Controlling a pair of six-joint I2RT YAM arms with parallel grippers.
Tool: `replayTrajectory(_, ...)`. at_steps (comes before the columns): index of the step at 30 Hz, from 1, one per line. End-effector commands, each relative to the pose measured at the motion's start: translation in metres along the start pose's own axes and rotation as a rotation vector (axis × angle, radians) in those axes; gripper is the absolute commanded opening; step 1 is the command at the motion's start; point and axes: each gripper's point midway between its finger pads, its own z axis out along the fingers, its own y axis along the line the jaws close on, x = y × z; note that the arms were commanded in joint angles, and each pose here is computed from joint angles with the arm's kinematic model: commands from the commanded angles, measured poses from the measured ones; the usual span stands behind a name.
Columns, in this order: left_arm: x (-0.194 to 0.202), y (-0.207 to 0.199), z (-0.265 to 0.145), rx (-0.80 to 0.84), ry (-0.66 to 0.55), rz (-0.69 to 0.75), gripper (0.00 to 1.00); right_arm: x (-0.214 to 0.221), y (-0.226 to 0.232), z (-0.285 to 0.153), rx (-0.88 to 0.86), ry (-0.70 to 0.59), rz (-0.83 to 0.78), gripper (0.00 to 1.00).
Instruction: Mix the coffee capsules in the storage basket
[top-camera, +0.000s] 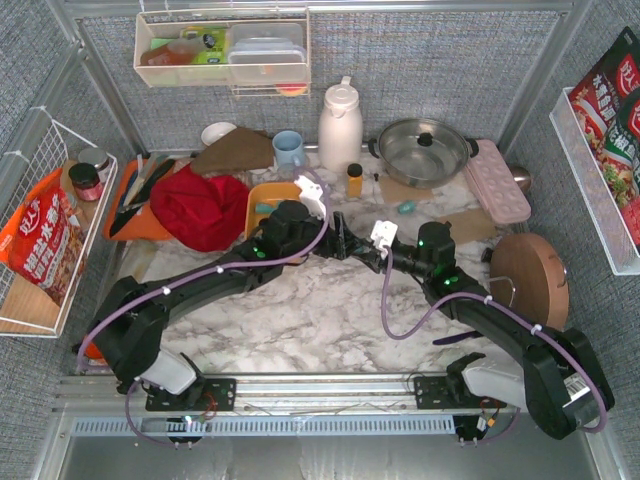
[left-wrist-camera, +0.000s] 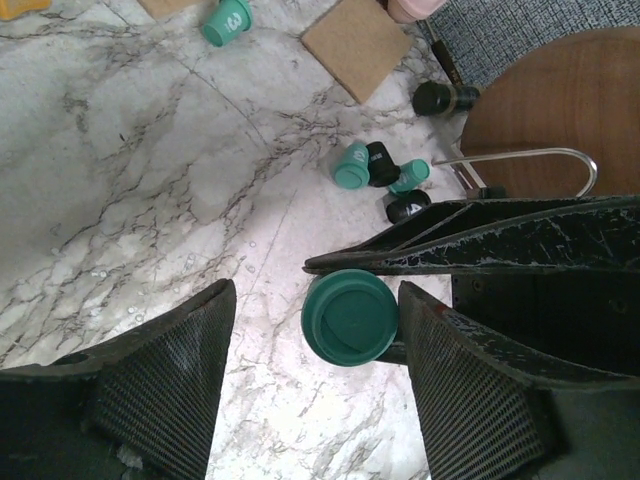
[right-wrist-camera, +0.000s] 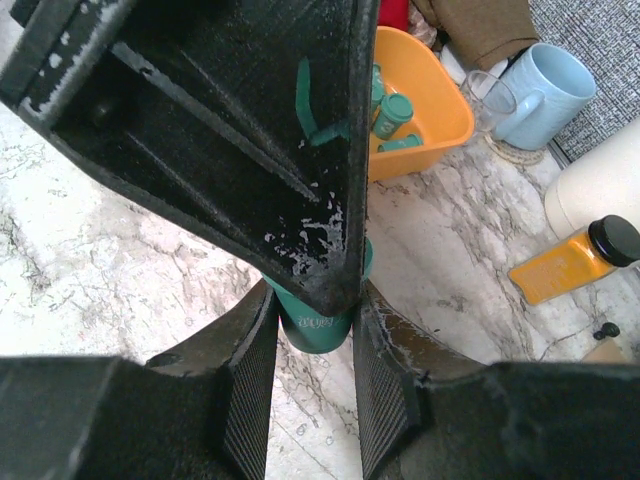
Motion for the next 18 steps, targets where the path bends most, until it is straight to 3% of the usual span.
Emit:
replayTrajectory(1, -0.004, -0.008, 0.005, 0.031, -0.017, -0.001, 0.74, -0.01, 0.0, 0.001, -0.011, -0.035, -0.033, 0.12)
replayTrajectory(8, 0.0, -0.012, 0.009, 0.036, -0.004, -0.004, 0.67, -0.012, -0.002, 0.001, -0.005, -0.036, -0.042, 0.13)
replayTrajectory(18, 0.004, -0.016, 0.017, 0.049, 0.013, -0.031, 0.46, -0.015, -0.004, -0.001, 0.008, -0.041, -0.049, 0.14)
